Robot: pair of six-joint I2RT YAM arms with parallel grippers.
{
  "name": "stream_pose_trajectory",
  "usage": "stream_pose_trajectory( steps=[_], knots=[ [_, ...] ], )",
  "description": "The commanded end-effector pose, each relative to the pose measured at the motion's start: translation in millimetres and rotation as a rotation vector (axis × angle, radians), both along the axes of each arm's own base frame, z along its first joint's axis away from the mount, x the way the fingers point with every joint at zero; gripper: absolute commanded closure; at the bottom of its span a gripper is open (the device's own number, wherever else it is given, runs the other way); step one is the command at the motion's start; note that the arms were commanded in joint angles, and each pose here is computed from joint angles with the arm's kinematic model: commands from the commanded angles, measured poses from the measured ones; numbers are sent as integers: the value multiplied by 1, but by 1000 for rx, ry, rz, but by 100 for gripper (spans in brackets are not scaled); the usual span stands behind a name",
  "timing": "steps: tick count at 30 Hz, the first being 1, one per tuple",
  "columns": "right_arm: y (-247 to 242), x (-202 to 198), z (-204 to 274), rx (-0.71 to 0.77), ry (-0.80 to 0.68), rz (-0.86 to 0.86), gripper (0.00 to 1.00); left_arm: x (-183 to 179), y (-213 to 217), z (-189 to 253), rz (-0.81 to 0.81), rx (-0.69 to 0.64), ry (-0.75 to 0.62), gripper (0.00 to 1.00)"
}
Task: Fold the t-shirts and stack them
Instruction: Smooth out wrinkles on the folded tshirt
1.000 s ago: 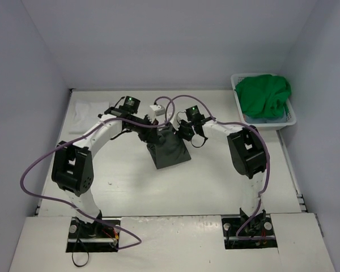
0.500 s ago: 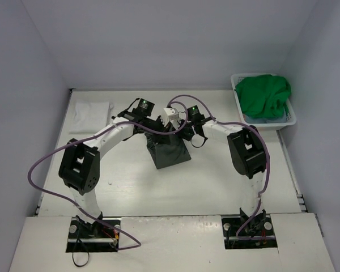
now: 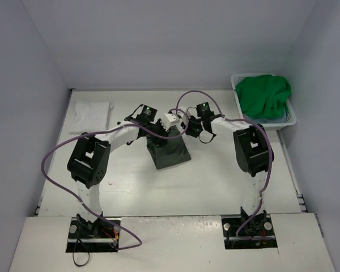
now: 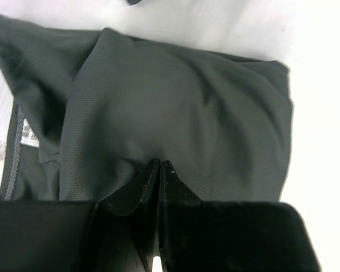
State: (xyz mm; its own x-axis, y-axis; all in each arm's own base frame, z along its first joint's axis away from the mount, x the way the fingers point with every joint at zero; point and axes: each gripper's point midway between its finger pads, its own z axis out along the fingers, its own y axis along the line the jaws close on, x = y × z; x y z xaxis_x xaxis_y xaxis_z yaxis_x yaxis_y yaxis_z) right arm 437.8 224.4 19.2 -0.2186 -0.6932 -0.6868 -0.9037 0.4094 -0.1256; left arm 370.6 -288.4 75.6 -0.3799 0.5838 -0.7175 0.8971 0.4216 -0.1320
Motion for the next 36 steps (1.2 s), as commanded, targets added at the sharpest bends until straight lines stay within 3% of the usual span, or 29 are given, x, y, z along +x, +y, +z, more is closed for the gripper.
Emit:
stream_pose_trajectory(
  steps=[1, 22, 28, 36],
  knots=[
    [17, 3, 38, 77, -66, 41, 100, 28, -1, 26, 29, -13, -161, 100],
    [10, -3, 34, 46, -59, 36, 100, 16, 25, 27, 66, 19, -204, 100],
    [10, -6, 54, 62, -88, 38, 100, 14, 29, 23, 87, 4, -209, 100],
    [13, -3, 96, 93, -151, 35, 100, 28, 35, 21, 129, 78, -175, 100]
  ],
)
